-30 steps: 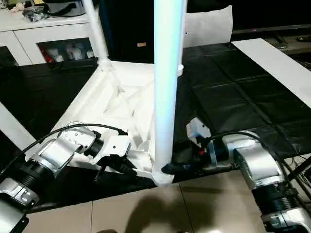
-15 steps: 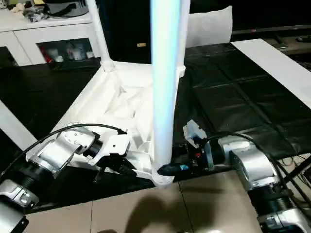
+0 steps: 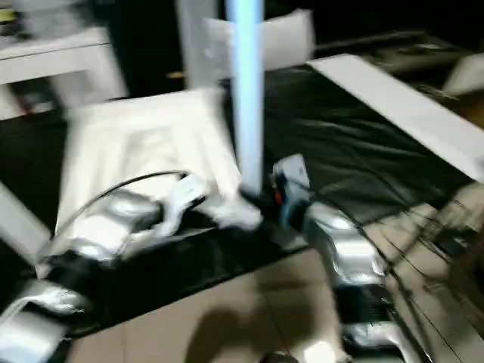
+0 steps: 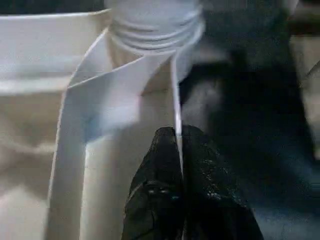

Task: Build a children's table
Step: Rotate leg to tighten

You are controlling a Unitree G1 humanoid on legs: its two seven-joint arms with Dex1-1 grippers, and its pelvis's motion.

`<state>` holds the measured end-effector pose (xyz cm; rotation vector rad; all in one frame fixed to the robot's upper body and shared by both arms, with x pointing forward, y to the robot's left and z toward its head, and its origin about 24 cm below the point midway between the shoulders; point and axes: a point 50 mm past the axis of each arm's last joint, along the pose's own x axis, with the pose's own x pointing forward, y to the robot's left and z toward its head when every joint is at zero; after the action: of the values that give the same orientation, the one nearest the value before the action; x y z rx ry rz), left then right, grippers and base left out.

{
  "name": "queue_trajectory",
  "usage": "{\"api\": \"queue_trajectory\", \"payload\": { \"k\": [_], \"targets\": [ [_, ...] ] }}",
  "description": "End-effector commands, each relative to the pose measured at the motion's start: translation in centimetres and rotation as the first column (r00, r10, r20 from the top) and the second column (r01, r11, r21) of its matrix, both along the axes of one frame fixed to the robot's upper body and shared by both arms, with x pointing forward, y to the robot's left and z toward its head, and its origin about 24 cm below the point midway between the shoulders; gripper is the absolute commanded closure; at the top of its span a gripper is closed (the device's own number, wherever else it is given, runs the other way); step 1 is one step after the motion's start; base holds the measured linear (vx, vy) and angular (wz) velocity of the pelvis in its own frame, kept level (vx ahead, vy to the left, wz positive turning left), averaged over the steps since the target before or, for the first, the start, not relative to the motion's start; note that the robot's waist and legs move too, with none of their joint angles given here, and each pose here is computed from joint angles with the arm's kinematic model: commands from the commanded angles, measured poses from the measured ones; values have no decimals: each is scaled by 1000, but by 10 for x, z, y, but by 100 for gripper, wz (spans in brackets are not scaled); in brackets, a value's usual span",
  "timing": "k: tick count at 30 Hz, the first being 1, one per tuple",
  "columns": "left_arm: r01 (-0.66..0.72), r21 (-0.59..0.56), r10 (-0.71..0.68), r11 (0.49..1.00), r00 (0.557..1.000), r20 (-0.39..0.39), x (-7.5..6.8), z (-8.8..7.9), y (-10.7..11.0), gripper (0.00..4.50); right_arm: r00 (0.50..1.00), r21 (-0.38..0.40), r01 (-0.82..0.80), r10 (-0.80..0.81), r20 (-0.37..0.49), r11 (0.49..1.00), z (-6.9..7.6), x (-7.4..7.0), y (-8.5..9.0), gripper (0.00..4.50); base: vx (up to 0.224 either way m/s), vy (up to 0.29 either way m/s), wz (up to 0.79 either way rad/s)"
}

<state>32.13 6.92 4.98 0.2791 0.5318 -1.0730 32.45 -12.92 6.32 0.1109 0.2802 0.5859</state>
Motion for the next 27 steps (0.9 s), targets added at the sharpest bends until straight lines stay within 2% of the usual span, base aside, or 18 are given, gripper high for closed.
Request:
{"api": "queue_trajectory", "payload": {
  "k": [1,2,3,5,6,10,12,13,15,16,17,18,19,20,21,23,24,27],
  "targets": [
    [75,-104,-76,992,997,4,-7,8,-29,450,998,-7,-48,48,-33,999,-9,0,31,248,0,0,0],
    [75,-104,-76,992,997,4,-7,8,-29,450,998,-7,-48,48,-33,999,-9,0,31,248,0,0,0],
    [68,-88,-67,994,998,18,-6,8,-30,450,998,-37,-66,66,11,997,-5,1,36,248,0,0,0],
    [64,-66,-63,996,998,20,-6,6,-30,450,998,-3,-58,58,9,998,-4,1,38,248,0,0,0],
    [53,-44,-52,998,998,25,-6,5,-27,450,999,12,-51,51,13,999,-2,0,35,195,0,0,0],
    [45,-17,-45,999,998,40,-5,3,-22,450,997,7,-65,65,30,998,-2,-3,28,179,0,0,0],
    [67,7,-67,998,996,62,-4,1,-14,450,992,11,-113,112,67,994,2,-9,13,148,0,0,0],
    [67,7,-67,998,996,62,-4,1,-14,450,992,11,-113,112,67,994,2,-9,13,140,0,0,0],
    [118,28,-120,993,991,66,-5,0,-5,450,972,2,-216,215,99,976,8,-17,-3,123,0,0,0],
    [121,29,-123,992,990,66,-5,0,-4,450,971,0,-220,219,100,975,9,-17,-4,113,0,0,0],
    [167,46,-169,985,983,66,-7,-1,1,450,956,-14,-270,269,114,963,12,-21,-12,113,0,0,0],
    [167,46,-169,985,983,66,-7,-1,1,450,956,-14,-270,269,114,963,12,-21,-12,92,0,0,0],
    [215,64,-219,975,974,63,-9,-3,5,450,944,-22,-308,309,117,951,16,-24,-21,92,0,0,0],
    [215,64,-219,975,974,63,-9,-3,5,450,944,-22,-308,309,117,951,16,-24,-21,85,0,0,0],
    [342,101,-347,934,937,43,-15,-5,15,450,913,-57,-388,392,111,920,24,-29,-40,72,0,0,0],
    [375,106,-380,921,924,33,-17,-5,18,450,905,-76,-406,412,105,911,25,-29,-45,49,0,0,0],
    [452,129,-457,882,889,10,-21,-6,23,450,880,-121,-462,471,62,878,27,-32,-55,45,0,0,0],
    [494,165,-500,853,866,-7,-22,-7,27,450,841,-153,-530,540,32,834,28,-35,-58,28,0,0,0]
  ]
}}
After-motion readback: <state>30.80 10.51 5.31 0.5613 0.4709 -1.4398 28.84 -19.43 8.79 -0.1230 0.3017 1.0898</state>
